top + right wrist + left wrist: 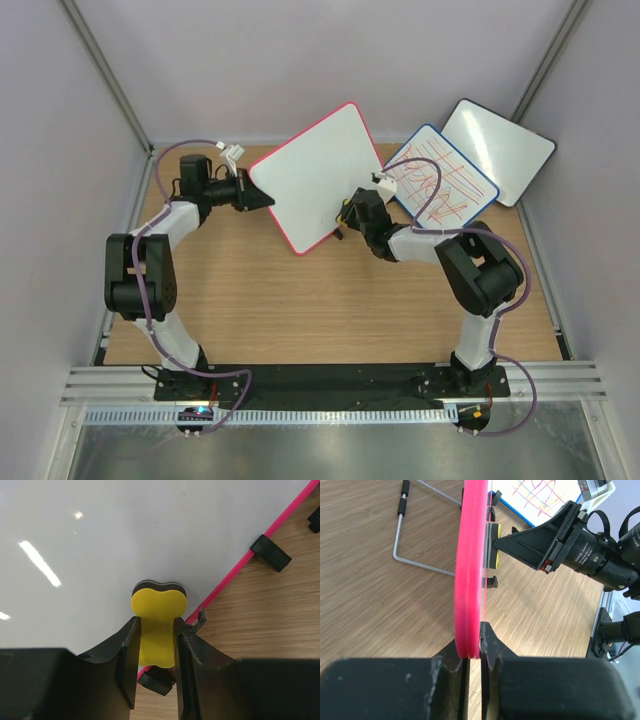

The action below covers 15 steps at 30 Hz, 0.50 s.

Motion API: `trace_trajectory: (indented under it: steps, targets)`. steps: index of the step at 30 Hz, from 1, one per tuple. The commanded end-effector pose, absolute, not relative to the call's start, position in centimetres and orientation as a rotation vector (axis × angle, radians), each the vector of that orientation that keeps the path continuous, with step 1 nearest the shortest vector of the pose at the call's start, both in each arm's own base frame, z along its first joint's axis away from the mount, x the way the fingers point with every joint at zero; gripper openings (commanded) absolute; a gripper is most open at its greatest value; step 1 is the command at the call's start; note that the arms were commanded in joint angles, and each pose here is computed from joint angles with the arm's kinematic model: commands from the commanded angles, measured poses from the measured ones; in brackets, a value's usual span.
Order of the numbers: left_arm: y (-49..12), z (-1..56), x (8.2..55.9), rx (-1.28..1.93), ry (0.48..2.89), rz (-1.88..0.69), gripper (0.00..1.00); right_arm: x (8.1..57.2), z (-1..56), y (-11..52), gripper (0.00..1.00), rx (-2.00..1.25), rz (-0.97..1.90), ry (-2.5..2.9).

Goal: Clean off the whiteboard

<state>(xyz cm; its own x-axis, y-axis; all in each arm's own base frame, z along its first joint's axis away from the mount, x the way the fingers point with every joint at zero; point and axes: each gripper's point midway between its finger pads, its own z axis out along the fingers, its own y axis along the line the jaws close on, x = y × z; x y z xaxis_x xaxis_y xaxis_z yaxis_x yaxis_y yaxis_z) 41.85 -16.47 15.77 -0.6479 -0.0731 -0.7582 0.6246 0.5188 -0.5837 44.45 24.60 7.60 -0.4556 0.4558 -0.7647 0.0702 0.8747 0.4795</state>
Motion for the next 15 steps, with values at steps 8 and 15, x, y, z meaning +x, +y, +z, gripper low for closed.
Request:
trace_trajectory:
  steps: [8,15]
  targets:
    - [-15.8,16.1,43.6,0.577,1.93,-0.98,0.0,41.5,8.9,33.2,0.01,0.214,0.583,2.024]
    - [-16.0,16.2,43.6,0.579,1.928,-0.987,0.0,40.4,7.1,35.8,0.01,0.205,0.659,2.07]
